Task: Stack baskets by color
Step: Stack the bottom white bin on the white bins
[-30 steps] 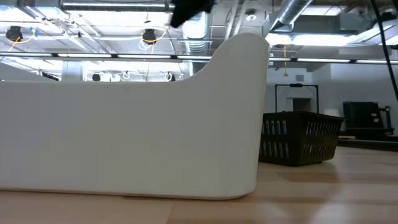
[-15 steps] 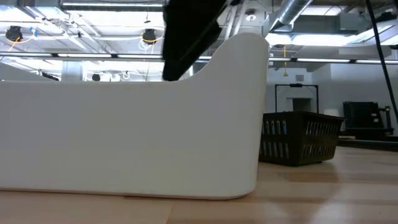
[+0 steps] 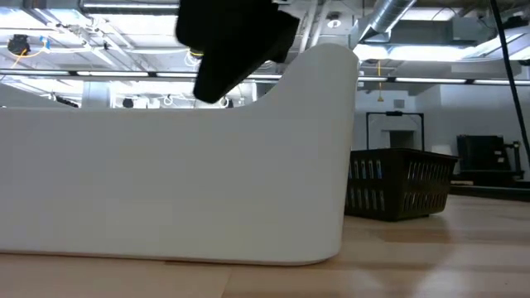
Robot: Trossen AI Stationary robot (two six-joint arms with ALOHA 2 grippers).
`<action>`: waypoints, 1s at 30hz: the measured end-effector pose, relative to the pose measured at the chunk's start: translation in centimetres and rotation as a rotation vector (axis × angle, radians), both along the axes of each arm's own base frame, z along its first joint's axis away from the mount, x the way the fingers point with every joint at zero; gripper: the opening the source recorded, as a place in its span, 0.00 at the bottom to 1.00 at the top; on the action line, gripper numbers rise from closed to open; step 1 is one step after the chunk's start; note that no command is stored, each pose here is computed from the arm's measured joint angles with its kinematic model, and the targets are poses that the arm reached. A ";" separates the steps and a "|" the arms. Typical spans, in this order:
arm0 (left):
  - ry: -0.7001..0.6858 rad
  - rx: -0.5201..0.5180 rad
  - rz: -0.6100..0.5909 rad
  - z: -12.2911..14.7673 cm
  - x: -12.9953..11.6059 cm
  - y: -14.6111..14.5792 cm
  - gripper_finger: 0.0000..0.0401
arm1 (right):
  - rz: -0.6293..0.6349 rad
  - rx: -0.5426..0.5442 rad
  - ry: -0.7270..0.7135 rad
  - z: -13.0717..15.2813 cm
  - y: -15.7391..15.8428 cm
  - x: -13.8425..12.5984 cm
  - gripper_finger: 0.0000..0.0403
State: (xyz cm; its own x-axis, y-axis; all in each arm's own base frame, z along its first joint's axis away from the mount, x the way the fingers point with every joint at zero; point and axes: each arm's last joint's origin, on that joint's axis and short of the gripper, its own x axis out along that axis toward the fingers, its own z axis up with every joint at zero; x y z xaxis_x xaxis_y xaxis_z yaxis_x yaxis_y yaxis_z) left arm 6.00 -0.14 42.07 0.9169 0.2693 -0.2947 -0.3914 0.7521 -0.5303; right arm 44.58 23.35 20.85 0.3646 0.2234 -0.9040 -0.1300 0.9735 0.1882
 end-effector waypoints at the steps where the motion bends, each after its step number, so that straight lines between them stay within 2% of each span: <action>1: 0.000 -0.002 0.001 0.0 0.0 0.0 0.56 | 0.001 0.001 0.002 -0.3 0.1 0.1 0.56; 7: -0.003 -0.013 0.004 0.0 0.0 0.0 0.56 | 0.026 0.047 0.058 -2.9 0.4 0.7 0.56; 13: -0.003 -0.013 0.004 0.0 0.0 0.0 0.56 | 0.069 0.073 0.060 -3.3 -0.3 1.3 0.53; 18: 0.001 -0.001 0.000 0.0 0.0 0.0 0.56 | 0.079 0.062 0.064 -3.4 -1.4 1.7 0.39; 26: 0.002 0.000 -0.002 0.0 0.0 0.0 0.56 | 0.079 0.044 0.069 -3.3 -2.8 2.2 0.04; 30: 0.002 0.000 -0.002 0.0 0.0 0.0 0.56 | 0.093 0.013 0.053 -3.3 -3.0 2.3 0.04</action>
State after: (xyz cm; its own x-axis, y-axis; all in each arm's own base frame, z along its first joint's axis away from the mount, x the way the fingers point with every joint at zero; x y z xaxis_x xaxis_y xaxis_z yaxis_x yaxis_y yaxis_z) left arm 5.99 -0.14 42.05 0.9167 0.2680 -0.2963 -0.3912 0.7528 -0.5295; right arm 46.84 20.40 17.52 0.2936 0.2660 -0.9182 -0.2095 0.9551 0.2097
